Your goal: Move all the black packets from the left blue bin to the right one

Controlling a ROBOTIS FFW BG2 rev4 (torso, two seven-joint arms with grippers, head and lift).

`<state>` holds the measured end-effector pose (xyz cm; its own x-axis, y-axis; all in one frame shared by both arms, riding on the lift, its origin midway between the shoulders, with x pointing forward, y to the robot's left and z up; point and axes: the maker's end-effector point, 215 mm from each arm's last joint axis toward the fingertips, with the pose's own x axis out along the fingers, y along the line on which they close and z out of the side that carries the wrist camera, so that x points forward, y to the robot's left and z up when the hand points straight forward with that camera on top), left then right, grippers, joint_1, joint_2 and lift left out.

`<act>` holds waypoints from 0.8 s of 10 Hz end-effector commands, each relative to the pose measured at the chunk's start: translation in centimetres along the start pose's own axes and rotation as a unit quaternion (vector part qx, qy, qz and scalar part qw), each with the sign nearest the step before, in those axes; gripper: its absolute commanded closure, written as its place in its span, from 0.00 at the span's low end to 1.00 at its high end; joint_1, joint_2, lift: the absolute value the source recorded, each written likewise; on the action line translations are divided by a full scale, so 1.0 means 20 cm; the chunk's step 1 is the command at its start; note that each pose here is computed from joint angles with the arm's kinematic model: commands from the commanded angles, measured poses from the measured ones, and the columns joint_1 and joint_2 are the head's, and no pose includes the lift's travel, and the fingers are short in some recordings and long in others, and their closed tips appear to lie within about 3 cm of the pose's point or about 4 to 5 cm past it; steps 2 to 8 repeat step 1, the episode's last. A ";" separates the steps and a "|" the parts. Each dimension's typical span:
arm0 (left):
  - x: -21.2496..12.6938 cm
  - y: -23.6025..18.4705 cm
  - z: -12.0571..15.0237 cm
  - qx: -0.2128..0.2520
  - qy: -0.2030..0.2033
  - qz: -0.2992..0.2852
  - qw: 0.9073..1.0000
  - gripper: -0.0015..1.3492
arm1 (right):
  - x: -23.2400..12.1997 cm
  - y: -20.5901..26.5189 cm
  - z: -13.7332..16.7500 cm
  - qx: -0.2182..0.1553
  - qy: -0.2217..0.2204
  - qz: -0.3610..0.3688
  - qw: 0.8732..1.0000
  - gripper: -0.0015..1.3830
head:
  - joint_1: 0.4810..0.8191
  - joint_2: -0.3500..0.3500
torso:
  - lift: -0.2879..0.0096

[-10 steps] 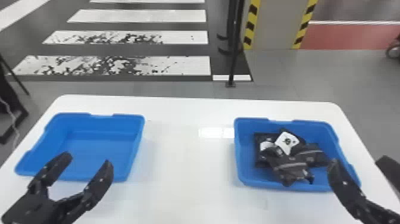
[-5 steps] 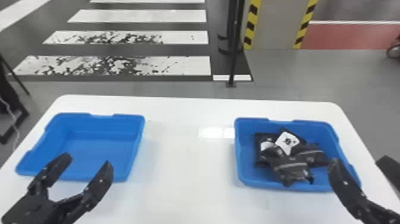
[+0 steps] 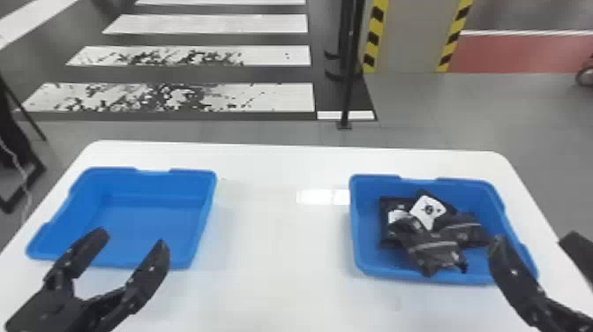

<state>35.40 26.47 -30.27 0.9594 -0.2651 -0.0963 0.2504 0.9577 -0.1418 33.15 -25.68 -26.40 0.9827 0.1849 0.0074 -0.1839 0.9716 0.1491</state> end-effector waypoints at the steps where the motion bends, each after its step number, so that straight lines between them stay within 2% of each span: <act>1: 0.00 0.00 0.01 0.000 -0.002 0.001 1.000 0.13 | 0.00 0.00 0.00 0.000 -0.001 0.000 1.000 0.10 | 0.63 0.52 | 0.46; 8: 0.00 0.00 0.01 0.000 -0.002 0.001 1.000 0.13 | 0.00 0.00 0.00 0.000 -0.001 0.000 1.000 0.10 | 0.63 0.52 | 0.46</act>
